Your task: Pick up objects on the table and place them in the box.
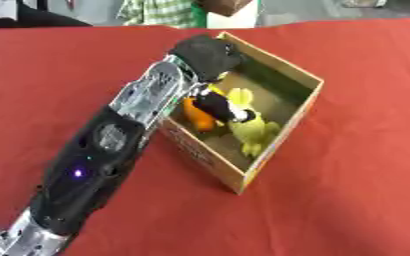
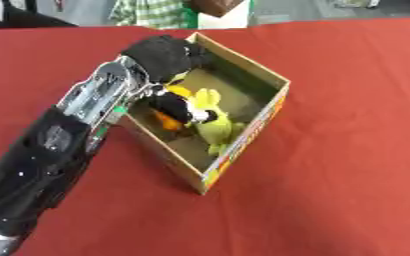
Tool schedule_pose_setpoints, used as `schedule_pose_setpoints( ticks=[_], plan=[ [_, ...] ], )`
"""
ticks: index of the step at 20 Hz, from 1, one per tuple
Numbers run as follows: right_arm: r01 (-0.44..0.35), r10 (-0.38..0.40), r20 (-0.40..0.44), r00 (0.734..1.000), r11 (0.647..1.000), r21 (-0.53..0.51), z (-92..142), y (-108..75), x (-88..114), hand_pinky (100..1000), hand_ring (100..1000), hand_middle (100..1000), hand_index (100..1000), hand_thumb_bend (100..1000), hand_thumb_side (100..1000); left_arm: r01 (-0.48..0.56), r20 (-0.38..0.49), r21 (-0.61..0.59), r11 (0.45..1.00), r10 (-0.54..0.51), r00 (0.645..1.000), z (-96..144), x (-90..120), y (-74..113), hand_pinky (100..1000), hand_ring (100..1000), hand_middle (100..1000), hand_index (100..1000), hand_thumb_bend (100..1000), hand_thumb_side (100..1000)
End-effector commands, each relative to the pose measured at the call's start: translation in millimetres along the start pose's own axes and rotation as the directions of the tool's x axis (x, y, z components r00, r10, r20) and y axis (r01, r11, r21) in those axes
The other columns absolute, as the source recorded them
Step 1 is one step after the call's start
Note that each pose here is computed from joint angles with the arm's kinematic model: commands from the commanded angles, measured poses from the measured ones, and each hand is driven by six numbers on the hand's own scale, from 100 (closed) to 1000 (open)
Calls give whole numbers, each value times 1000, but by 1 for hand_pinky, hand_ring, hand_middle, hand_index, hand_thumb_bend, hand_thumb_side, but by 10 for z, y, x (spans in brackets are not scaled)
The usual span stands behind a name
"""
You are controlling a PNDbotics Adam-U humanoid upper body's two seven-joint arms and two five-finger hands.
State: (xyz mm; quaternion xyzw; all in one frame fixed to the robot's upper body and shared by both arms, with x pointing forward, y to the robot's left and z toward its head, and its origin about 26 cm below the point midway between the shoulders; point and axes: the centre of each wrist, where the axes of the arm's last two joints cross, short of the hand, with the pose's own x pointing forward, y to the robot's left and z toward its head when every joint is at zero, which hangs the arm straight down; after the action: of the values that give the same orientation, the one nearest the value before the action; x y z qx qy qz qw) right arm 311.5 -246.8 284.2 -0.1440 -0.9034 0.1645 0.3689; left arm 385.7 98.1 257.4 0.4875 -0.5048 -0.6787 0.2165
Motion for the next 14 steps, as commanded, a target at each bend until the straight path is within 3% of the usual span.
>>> schedule_pose_setpoints(
  ticks=[1, 4, 6, 7, 10, 14],
  plan=[
    [-10, 10, 27, 1000, 1000, -19, -23, -66, 69, 806, 801, 757, 924, 100, 998, -47, -14, 108, 993, 49, 999, 134, -123, 172, 858, 930, 927, 1000, 382, 962],
    [-12, 13, 26, 1000, 1000, -27, -20, -79, 65, 806, 801, 757, 924, 100, 998, -121, -15, 228, 966, 128, 992, 323, -229, 275, 806, 894, 899, 994, 239, 953],
    [-15, 15, 25, 1000, 999, -33, -16, -89, 61, 806, 802, 757, 924, 100, 998, -180, -14, 326, 928, 195, 981, 485, -318, 337, 757, 860, 870, 967, 100, 889],
    [-16, 17, 24, 1000, 999, -36, -14, -94, 58, 806, 801, 757, 924, 100, 998, -215, -8, 378, 900, 236, 972, 571, -362, 360, 714, 831, 845, 953, 100, 851],
    [-16, 18, 26, 1000, 999, -45, -7, -109, 51, 806, 802, 763, 924, 100, 997, -369, 51, 525, 767, 404, 913, 823, -504, 349, 666, 790, 800, 903, 100, 804],
    [-10, 13, 45, 999, 998, -60, -5, -127, 47, 802, 803, 764, 922, 100, 996, -536, 147, 648, 542, 601, 786, 1073, -691, 237, 600, 729, 747, 845, 100, 756]
  ],
)
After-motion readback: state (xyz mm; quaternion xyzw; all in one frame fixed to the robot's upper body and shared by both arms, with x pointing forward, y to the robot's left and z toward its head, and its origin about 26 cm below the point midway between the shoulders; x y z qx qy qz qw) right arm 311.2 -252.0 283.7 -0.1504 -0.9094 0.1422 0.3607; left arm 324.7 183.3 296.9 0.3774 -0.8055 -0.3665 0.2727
